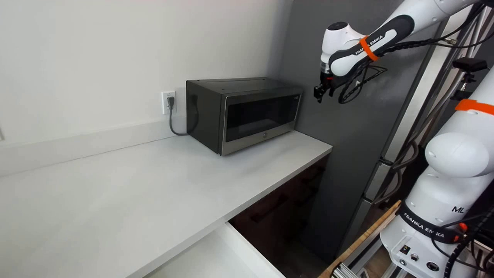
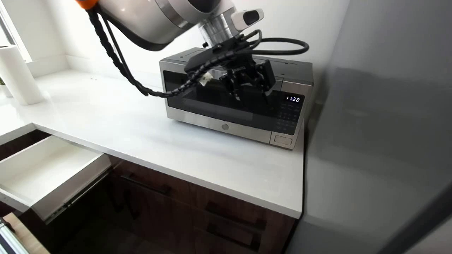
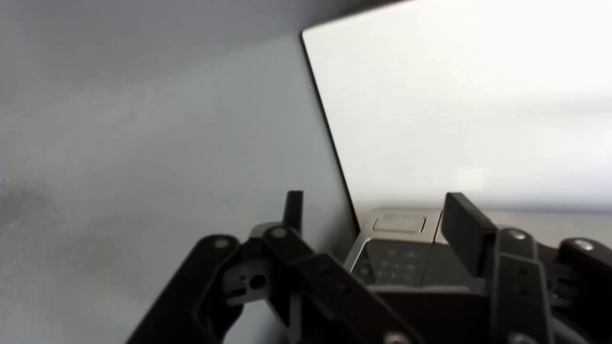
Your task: Close the microwave door
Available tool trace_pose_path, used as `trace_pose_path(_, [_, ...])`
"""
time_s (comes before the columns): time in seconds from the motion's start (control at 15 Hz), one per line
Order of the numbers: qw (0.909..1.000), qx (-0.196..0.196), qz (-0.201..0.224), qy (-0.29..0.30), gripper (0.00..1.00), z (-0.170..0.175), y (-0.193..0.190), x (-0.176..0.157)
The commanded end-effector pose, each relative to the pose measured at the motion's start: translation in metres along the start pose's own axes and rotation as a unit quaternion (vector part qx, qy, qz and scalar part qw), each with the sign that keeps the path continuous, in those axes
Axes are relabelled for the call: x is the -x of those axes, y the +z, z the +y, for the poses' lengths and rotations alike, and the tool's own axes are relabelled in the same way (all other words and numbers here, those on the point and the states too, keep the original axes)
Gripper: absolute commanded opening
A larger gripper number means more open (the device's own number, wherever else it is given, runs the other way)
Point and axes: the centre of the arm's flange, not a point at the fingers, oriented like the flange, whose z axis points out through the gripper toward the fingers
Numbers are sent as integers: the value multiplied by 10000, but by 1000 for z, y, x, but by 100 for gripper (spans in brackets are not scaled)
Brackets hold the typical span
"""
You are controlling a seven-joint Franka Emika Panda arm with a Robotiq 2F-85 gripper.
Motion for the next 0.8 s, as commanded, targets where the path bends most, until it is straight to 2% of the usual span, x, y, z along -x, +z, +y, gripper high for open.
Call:
trace_pose_path(0.0, [9945,-321,-998,-5,100,-14,-51,30])
trace_pose_path(0.27, [9744,-932,-2037,-185,100,-38,-95,49])
trace_pose_path(0.47, [9512,-1458,-2714,-175,100,-60,-118,58])
trace_pose_path(0.6, [9354,-1873,-2998,2,100,-73,-126,56])
trace_pose_path(0.67, [9499,-1524,-2726,-163,100,-66,-119,62])
trace_pose_path(0.73, [9453,-1659,-2807,-141,100,-70,-123,62])
